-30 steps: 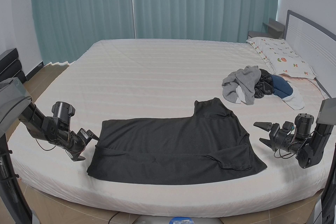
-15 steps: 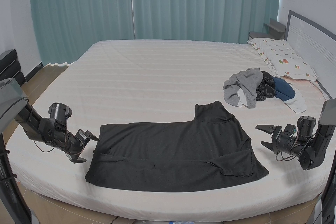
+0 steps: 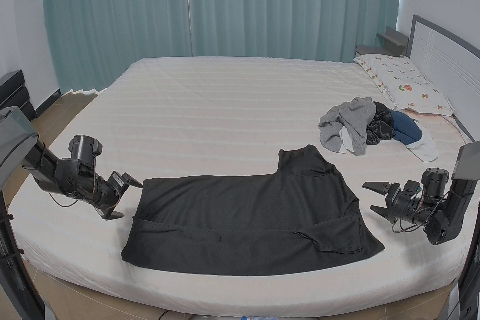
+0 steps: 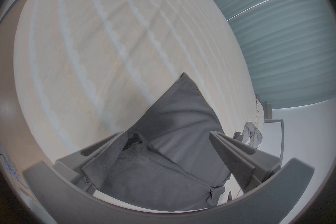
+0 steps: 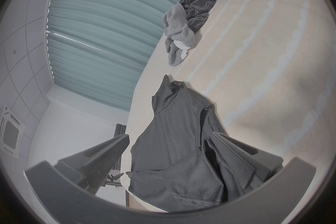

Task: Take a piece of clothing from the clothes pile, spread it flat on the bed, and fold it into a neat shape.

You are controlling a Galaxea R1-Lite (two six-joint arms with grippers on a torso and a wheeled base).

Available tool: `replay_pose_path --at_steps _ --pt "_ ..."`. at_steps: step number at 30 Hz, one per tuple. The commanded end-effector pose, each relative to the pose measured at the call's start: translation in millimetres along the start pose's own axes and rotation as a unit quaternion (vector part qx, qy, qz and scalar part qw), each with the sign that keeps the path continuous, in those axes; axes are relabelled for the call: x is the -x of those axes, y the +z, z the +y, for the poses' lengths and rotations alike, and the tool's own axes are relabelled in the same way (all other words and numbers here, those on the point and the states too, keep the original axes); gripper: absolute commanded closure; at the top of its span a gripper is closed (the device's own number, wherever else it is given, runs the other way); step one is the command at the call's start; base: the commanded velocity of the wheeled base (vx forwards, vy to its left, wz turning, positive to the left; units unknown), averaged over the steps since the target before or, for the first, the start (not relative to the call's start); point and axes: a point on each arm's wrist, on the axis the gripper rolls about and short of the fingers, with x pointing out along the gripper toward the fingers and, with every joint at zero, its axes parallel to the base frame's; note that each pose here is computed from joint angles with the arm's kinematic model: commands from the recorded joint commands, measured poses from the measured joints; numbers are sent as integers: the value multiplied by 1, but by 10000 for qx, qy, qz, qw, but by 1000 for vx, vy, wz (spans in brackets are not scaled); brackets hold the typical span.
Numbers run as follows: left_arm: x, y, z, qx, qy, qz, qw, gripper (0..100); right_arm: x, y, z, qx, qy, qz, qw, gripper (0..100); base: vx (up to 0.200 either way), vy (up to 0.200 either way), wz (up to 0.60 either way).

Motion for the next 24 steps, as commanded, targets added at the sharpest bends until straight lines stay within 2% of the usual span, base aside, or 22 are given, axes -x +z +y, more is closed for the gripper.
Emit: replay_pose_path --at_steps 1,6,11,14,17,19,24 --pt "-31 21 -15 -111 -199 -116 9997 0 -3 -1 -6 -36 -63 29 10000 0 0 0 0" --pt "-68 23 -25 -272 -240 -91 9993 0 -7 -2 -10 -58 -102 52 9999 0 0 0 0" --pt "-91 39 -38 -458 -848 -485 9942 0 -9 -3 -15 -88 -146 89 9998 0 0 0 0" --pt "-105 40 -34 -543 -962 -578 9922 0 -10 -2 -15 -81 -147 72 9998 0 0 0 0" --pt "-111 47 -22 -965 -1027 -796 9868 0 -8 4 -19 -111 -181 -26 9998 0 0 0 0" --pt "-110 56 -12 -955 -983 -863 9868 0 -10 6 -22 -140 -212 -35 9997 0 0 0 0" --pt "-107 61 -9 -940 -1076 -908 9856 0 -13 1 -27 -190 -269 59 9994 0 0 0 0"
